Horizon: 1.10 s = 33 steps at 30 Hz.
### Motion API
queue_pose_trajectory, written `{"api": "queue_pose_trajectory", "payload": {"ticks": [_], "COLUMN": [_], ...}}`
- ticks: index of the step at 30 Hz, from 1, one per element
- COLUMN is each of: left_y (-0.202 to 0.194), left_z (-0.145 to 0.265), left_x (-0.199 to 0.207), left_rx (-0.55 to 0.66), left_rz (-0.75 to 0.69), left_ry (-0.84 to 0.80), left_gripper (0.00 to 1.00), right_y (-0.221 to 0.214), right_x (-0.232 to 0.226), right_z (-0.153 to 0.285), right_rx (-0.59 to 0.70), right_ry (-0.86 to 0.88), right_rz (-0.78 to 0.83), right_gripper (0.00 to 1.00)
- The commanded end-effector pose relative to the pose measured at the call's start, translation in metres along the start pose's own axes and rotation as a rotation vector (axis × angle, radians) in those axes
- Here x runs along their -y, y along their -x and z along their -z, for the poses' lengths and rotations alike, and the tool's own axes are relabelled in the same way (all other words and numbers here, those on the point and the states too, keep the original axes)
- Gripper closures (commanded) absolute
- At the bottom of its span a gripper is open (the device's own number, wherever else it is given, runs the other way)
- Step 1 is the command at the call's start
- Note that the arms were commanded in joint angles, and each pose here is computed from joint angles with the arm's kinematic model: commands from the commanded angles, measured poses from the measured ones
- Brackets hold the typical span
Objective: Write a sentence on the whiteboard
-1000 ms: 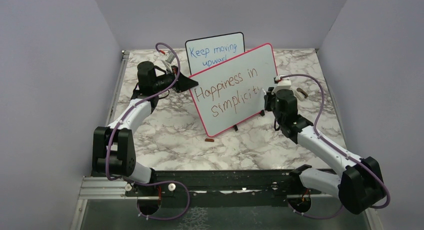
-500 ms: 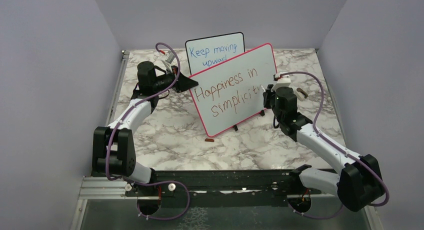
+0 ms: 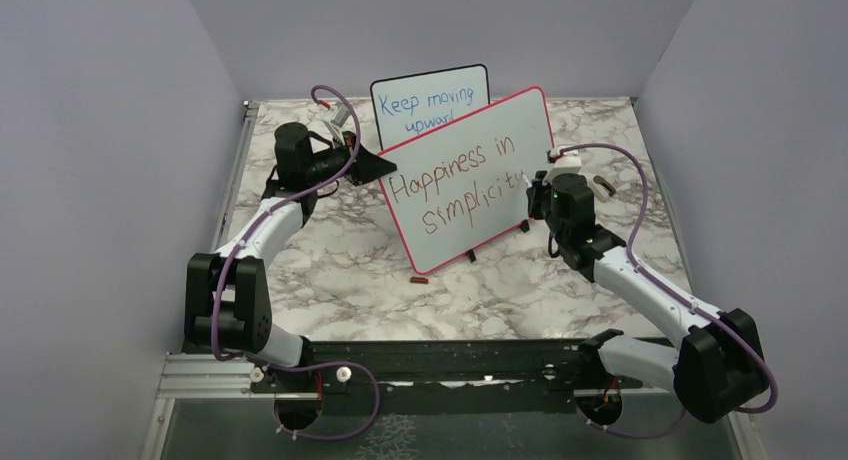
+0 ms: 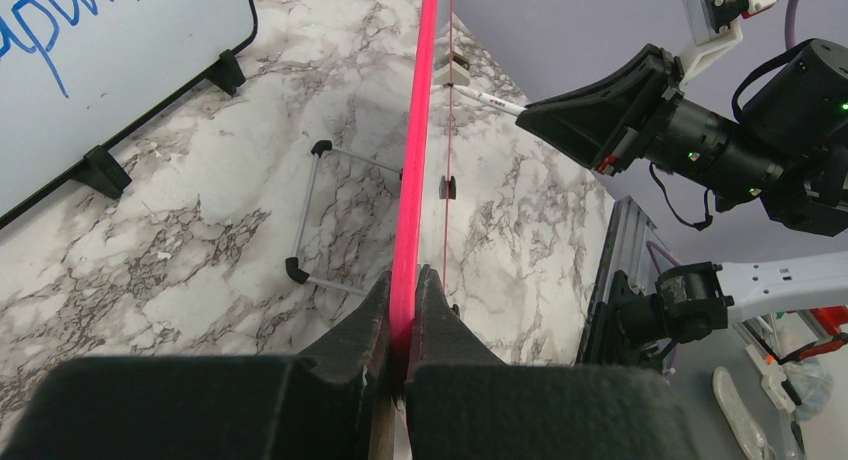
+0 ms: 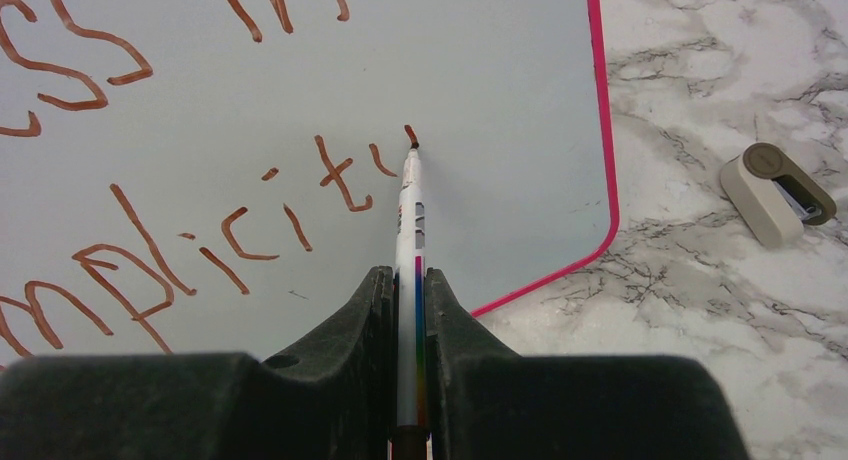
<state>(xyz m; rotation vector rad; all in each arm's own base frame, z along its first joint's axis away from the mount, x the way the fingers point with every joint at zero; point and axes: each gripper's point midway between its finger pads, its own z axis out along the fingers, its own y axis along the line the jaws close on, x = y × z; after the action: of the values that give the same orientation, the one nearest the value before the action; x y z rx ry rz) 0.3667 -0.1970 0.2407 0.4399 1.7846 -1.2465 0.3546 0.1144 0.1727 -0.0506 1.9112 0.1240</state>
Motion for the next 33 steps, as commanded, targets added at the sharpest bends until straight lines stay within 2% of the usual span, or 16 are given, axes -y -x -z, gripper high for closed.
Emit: {"api": "queue_pose_trajectory", "payload": {"ticks": [1,17,21,24,33], "left_y": [-0.034,-0.033,-0.033,-0.032,-0.032], "left_z": [-0.003,-0.003,-0.003,-0.003,-0.002], "left_x": [-0.033,-0.032,-0.031,-0.031,-0.03], "left_rx": [-0.069,-0.067,-0.067,-0.066,-0.064], "left_rz": [0.033,0.031,0.03,0.029,0.026], "left_ry": [0.115,0.114,0.113,0.114,0.114], "left_gripper": [1.0,1.0,1.0,1.0,1.0], "right_y": [-0.022,-0.069,-0.061,-0.056,-0.01], "right_x": [-0.005,-0.019,-0.021,-0.009,0.025], "right_z": [0.007,0.028,0.033,0.033,0.034], "right_rx": [-0.092,-0.27,-0.253,-0.228,-0.022], "right_ry": [0.043,0.155,0.169,0.101,-0.087], "right_rz": [-0.008,-0.013,-0.014,-0.022,-0.073], "right_gripper": [0.99,0.99,0.99,0.99,0.99]}}
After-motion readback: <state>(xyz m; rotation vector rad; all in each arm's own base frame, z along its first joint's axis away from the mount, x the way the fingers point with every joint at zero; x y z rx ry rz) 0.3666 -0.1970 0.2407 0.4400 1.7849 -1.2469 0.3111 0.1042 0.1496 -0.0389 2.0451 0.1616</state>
